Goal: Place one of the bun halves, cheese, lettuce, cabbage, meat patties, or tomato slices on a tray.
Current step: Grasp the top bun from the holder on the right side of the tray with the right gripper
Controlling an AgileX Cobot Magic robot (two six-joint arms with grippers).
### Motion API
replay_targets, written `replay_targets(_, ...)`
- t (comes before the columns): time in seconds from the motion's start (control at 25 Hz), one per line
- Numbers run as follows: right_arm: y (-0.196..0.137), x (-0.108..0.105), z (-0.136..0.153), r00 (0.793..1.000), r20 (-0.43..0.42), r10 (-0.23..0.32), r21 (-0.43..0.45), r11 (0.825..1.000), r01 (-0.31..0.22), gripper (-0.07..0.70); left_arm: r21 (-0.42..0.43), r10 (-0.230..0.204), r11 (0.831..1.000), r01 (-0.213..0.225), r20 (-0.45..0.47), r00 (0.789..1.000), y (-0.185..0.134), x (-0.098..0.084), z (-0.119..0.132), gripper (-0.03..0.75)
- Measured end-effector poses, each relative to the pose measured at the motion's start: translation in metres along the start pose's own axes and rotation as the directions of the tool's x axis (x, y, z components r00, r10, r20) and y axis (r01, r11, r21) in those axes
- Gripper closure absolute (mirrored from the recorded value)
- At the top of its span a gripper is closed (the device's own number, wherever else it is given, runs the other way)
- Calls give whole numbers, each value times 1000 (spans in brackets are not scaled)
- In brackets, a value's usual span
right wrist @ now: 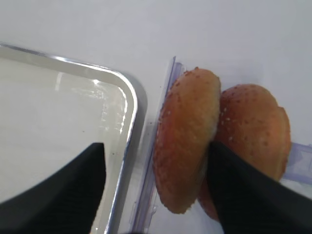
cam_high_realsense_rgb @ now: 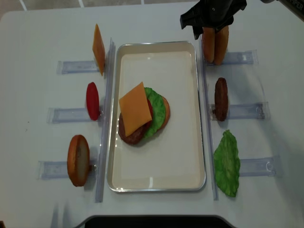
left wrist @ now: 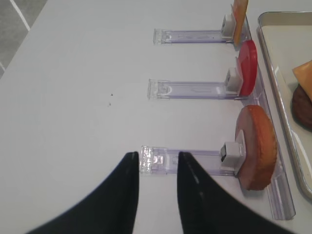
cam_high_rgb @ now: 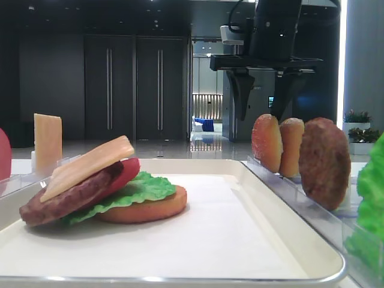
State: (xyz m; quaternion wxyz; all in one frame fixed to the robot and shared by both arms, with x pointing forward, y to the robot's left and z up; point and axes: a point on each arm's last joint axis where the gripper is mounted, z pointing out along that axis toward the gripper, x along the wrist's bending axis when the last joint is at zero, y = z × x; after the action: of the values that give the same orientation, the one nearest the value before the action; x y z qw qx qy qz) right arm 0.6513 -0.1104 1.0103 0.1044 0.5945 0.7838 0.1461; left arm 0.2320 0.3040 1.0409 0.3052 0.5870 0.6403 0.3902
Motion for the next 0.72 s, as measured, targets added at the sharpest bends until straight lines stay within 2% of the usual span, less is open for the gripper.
replay_targets(0.52,-2,-1,8,1000,6,-6,28,1000,5,204,0,0,1000,0,0,1000,0,0,0,524)
replay_targets(0.64,-2,-2,8,1000,13,-10,27,1000,10,256,0,0,1000,0,0,1000,0,0,0,540)
replay_targets(0.72,-2,-4,8,999,27,-18,26,1000,17,349,0,0,1000,0,0,1000,0,0,0,549)
